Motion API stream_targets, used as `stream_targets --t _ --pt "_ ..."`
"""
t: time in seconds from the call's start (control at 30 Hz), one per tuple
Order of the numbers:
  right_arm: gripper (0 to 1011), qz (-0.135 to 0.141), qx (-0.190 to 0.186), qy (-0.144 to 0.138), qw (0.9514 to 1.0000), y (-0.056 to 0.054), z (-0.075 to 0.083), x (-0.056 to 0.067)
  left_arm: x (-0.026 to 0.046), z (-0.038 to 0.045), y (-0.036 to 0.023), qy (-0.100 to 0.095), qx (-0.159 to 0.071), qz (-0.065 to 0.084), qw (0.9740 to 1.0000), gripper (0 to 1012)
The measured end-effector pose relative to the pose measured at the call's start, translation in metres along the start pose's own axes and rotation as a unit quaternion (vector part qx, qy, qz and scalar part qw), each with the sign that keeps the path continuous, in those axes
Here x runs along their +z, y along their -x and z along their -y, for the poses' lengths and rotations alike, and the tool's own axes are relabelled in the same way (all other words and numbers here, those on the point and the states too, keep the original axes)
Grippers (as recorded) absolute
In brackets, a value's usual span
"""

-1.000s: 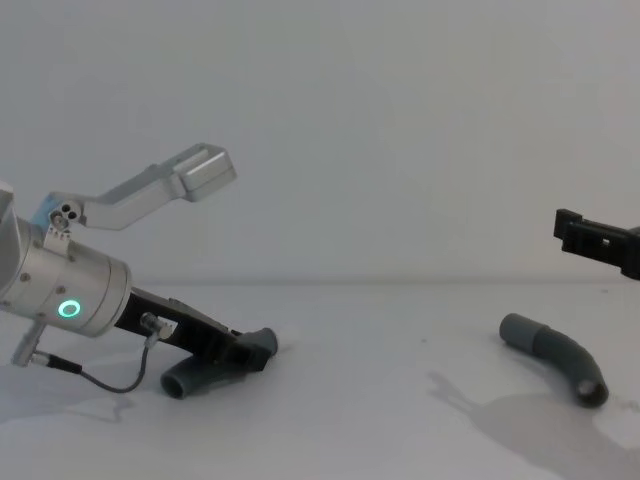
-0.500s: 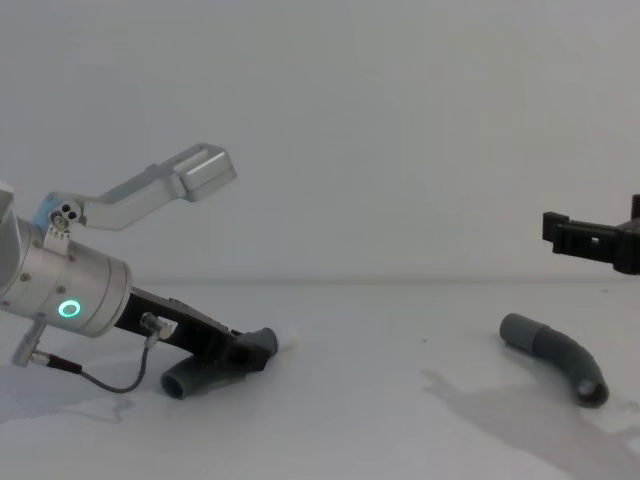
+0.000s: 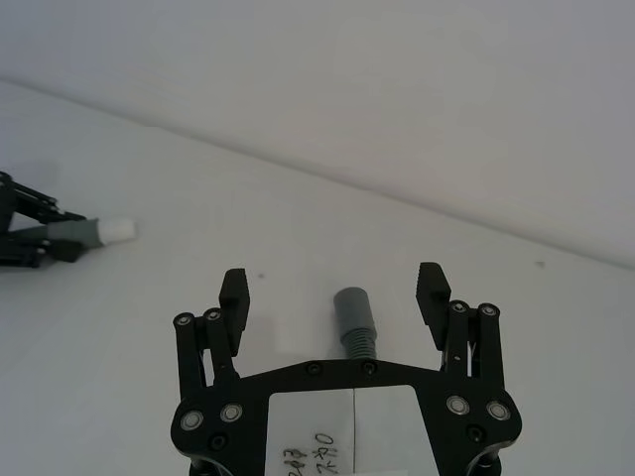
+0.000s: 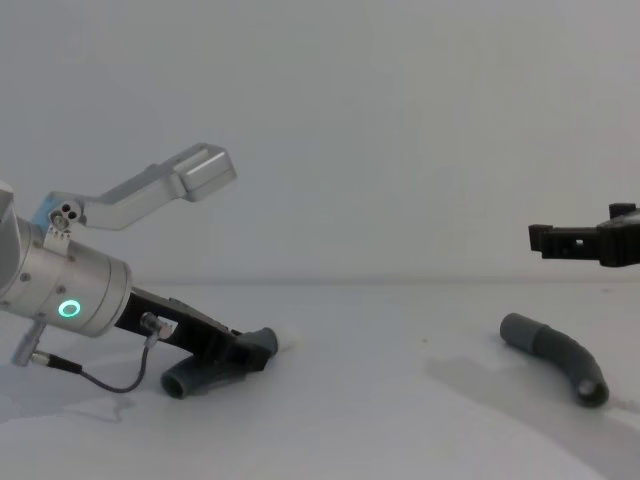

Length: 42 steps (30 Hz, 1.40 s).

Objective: Use both hands to pick up one end of the pipe from the table, align the ends, and insert them.

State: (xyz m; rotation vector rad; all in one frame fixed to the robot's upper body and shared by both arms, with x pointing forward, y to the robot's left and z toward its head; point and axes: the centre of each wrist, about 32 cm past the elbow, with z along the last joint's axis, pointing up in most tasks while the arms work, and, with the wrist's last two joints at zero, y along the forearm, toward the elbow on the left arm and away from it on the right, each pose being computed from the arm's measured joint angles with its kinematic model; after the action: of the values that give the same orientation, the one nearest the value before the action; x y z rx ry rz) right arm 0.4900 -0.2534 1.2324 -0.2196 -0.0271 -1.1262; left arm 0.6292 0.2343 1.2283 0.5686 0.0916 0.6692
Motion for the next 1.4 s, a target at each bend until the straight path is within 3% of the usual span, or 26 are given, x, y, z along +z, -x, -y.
stream_targets --t 0.47,0.93,1.4 --pt "1001 -0.024 -0.01 0.062 0.9977 -0.009 -0.022 0.01 0.0 0.0 0.0 0.0 0.0 0.0 1.0 365" --pt "1001 -0.031 -0.015 0.113 0.993 -0.006 -0.038 0.001 0.0 0.0 0.0 0.0 0.0 0.0 1.0 365" --pt "1001 -0.026 -0.009 0.136 0.9903 -0.003 -0.047 -0.008 0.0 0.0 0.0 0.0 0.0 0.0 1.0 365"
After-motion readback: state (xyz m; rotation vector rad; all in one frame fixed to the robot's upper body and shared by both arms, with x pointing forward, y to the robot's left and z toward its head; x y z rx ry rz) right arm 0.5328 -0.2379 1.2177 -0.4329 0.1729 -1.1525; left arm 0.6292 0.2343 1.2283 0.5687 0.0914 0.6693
